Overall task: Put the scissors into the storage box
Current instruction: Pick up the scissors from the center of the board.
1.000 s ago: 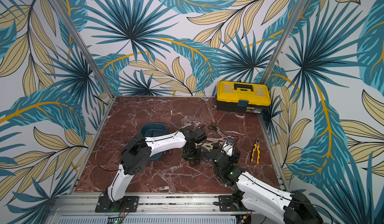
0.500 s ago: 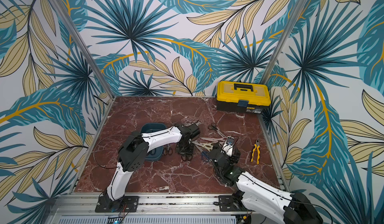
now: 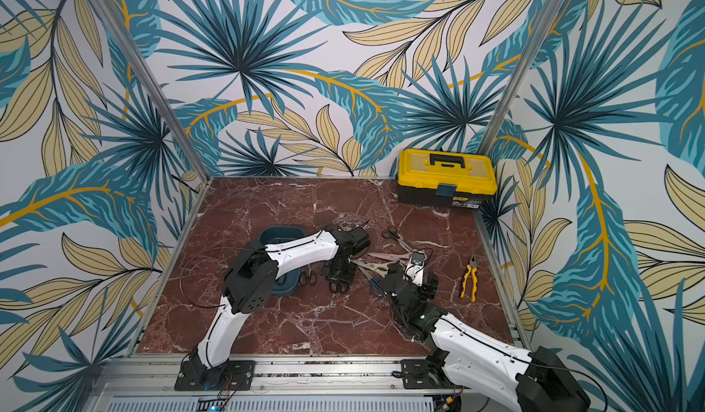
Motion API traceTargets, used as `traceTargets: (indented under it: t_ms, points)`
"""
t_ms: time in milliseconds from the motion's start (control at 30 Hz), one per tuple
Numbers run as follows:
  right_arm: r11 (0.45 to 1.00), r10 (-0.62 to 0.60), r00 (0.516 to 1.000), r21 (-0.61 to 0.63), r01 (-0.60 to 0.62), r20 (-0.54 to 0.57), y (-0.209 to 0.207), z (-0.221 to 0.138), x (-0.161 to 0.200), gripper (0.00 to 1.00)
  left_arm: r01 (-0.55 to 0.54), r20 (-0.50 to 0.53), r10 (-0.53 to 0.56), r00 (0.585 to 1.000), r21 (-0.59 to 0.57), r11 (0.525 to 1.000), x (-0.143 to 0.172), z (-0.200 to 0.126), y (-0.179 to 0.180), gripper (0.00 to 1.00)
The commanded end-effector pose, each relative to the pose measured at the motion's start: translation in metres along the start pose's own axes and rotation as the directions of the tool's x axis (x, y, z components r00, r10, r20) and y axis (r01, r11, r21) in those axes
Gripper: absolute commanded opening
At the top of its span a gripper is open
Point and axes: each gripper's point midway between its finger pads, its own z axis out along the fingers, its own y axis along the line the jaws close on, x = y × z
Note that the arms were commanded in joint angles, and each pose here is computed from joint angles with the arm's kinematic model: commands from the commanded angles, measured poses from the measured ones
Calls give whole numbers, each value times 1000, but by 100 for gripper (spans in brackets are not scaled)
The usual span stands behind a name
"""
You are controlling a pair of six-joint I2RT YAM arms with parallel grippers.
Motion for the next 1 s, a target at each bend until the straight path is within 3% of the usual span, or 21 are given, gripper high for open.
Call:
traceTargets:
  t_ms: [0, 300, 500, 600, 833, 967]
  points:
    - [1000, 8, 1000, -29, -8, 6, 5, -1, -4, 100, -19, -3, 19, 1000, -61, 998, -5, 17, 9, 21]
    - [999, 39, 999, -31, -38, 26, 0, -3, -5, 100, -27, 33, 29, 999, -61, 998, -11, 7, 12, 2]
    - [999, 32, 999, -44, -31, 21, 2, -3, -5, 100, -28, 166, 31, 986, -19, 999, -28, -43, 8, 0]
    - [993, 13, 1000, -119, -13, 6, 16, -4, -3, 100, -5, 235, 0, 972, 20, 1000, -35, -76, 13, 0]
    - [920, -59, 998, -390, 47, -20, 63, -15, 7, 100, 74, 355, -85, 931, 43, 996, -37, -136, 62, 0]
    - [907, -61, 998, -418, 52, -9, 67, -18, 7, 100, 162, 363, -150, 920, -5, 987, -21, -142, 120, 0]
